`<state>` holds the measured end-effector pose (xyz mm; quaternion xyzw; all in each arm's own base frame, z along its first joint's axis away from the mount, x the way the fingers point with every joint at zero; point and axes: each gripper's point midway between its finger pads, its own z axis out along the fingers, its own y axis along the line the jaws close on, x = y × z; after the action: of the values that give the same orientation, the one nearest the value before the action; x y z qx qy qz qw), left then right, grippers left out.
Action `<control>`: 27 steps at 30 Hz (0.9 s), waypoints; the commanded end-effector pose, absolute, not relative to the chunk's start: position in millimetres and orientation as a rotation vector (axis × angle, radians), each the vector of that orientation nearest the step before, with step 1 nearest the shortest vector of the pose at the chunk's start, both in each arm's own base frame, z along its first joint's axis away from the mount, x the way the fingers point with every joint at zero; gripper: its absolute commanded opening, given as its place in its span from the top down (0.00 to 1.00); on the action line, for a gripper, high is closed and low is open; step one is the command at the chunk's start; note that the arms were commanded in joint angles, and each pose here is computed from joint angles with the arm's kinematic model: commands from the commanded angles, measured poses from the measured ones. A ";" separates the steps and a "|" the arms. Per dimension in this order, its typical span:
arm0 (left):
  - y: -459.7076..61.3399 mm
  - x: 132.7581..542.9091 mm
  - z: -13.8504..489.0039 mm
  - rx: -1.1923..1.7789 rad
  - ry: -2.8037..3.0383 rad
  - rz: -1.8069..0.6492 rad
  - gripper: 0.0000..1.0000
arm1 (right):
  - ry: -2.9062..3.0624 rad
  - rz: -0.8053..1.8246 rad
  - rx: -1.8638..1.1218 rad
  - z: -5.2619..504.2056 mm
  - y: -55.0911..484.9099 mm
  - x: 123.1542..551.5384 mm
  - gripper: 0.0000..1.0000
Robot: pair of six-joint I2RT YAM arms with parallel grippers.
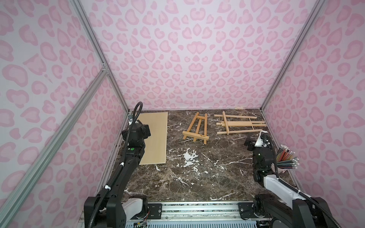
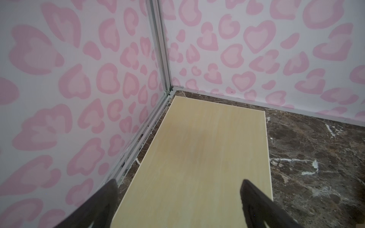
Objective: Disassemble the easel
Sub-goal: Reset both arms
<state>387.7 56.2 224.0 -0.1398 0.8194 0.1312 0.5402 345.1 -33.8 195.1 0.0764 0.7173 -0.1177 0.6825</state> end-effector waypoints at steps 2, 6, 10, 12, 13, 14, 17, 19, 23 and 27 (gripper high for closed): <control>61.6 402.9 198.4 -0.363 1.974 0.240 0.03 | 1.606 -0.231 0.019 188.1 -17.8 356.5 0.01; 71.5 407.4 170.6 -0.390 2.018 0.226 0.03 | 1.650 -0.216 0.040 172.3 -23.6 362.3 0.01; 74.0 412.0 129.5 -0.381 2.117 0.243 0.03 | 1.711 -0.216 0.055 159.7 -29.0 369.6 0.02; 73.8 415.5 125.9 -0.372 2.150 0.244 0.03 | 1.726 -0.210 0.063 152.5 -31.1 370.0 0.02; 71.6 416.4 125.6 -0.360 2.138 0.229 0.03 | 1.730 -0.207 0.071 149.0 -32.9 370.1 0.02; 71.6 414.9 126.5 -0.356 2.132 0.232 0.03 | 1.734 -0.209 0.069 145.7 -33.7 370.0 0.02; 71.6 413.6 130.1 -0.351 2.103 0.230 0.03 | 1.751 -0.190 0.024 136.1 -26.4 370.8 0.01; 67.6 413.3 130.7 -0.328 2.098 0.215 0.03 | 1.741 -0.192 0.000 137.7 -21.8 368.4 0.01; 55.8 411.0 126.8 -0.273 2.123 0.186 0.03 | 1.713 -0.204 0.002 141.6 -19.3 361.2 0.01; 41.4 406.1 107.4 -0.210 2.155 0.233 0.03 | 1.711 -0.170 -0.033 141.6 -9.4 360.5 0.02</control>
<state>403.2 47.8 108.0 -0.1066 0.8813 0.0810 0.4531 358.9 -14.7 129.1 -0.0064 0.7711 -0.0821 0.6314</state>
